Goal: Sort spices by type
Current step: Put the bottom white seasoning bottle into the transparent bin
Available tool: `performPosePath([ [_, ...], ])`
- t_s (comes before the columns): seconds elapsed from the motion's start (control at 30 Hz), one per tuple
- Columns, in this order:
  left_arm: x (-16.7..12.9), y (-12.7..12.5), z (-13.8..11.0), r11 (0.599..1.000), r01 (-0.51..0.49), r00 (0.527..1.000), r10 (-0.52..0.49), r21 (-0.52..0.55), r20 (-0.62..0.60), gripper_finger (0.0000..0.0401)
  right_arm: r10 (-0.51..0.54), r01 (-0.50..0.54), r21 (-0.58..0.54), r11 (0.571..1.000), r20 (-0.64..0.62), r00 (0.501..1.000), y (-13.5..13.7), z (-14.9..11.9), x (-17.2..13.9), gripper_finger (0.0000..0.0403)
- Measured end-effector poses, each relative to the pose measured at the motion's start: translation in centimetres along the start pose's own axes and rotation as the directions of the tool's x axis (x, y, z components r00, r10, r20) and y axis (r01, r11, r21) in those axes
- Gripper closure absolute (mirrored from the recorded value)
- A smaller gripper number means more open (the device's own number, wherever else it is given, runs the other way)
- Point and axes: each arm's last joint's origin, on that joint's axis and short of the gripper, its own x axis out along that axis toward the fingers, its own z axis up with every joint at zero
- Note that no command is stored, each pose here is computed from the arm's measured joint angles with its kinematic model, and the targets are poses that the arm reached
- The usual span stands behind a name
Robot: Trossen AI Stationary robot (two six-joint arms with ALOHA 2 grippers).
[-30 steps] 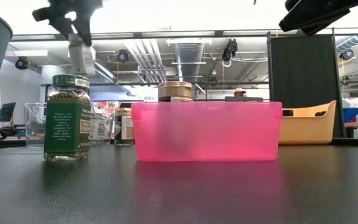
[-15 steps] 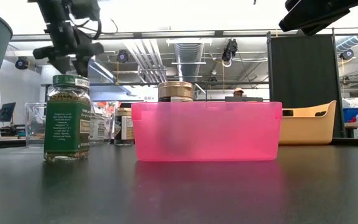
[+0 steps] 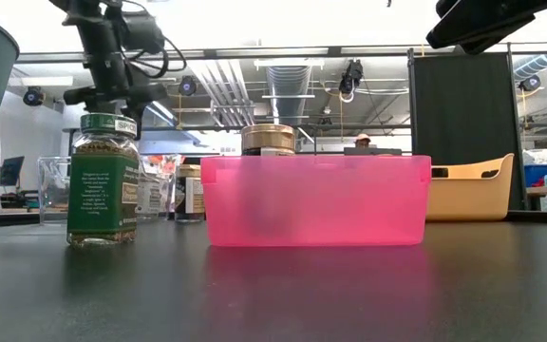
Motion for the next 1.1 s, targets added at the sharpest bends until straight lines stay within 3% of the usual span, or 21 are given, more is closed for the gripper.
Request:
performPosePath([
  [0.33,1.7,-1.0,0.2,1.000,0.016,1.000,-0.016,0.007,-0.017,0.0207,0.007,-0.007,0.008,1.000,-0.004,1.000,0.2,-0.3,-0.1,0.0385],
  [0.83,4.3,-0.3,-2.8,0.999,0.047,0.997,-0.048,-0.014,-0.064,0.0207,0.007,-0.007,0.028,1.000,-0.010,1.000,0.2,-0.6,-0.1,0.0385],
  [1.1,5.0,-0.6,-2.9,0.994,0.107,0.994,-0.108,-0.029,-0.035,0.0207,0.008,-0.008,0.030,1.000,-0.008,1.000,0.3,-0.6,-0.1,0.0385],
])
